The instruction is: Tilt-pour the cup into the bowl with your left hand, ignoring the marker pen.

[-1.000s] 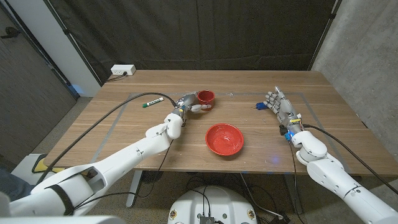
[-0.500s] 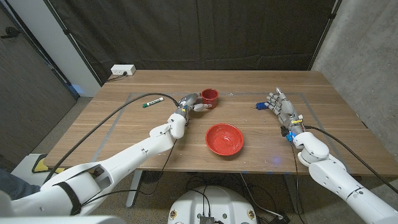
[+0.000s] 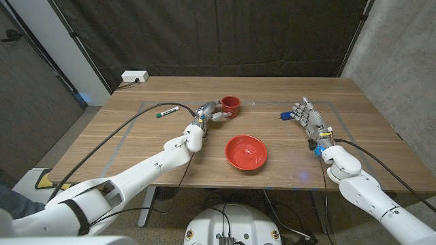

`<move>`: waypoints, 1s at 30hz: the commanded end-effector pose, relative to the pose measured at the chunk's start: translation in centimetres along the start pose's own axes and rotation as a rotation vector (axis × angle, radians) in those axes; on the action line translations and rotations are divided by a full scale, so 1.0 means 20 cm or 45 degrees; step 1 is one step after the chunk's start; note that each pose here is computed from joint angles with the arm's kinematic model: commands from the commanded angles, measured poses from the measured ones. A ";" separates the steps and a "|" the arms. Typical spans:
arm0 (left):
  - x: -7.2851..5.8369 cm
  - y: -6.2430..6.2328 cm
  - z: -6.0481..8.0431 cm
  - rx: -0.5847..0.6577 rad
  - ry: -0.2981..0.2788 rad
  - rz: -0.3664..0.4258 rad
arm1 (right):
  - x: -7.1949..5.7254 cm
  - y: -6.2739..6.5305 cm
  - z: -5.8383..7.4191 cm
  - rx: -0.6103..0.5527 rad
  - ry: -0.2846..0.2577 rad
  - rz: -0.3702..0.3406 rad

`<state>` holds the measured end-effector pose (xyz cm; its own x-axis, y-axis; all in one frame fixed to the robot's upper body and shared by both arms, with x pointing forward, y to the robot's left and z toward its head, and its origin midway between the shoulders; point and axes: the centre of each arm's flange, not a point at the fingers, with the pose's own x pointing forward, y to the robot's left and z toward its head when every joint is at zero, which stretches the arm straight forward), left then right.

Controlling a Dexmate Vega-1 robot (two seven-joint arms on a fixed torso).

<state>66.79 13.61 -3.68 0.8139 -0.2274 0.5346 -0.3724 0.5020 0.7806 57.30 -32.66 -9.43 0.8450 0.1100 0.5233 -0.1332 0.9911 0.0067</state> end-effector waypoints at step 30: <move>0.12 -0.11 0.04 -0.070 -0.046 -0.172 | -0.07 -0.01 0.01 -0.006 -0.009 -0.034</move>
<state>68.49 12.90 -4.04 0.8365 -0.2850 0.4681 -0.2674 0.5333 0.8026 56.23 -32.72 -9.73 0.8431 0.0942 0.5294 -0.1157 0.9933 0.0075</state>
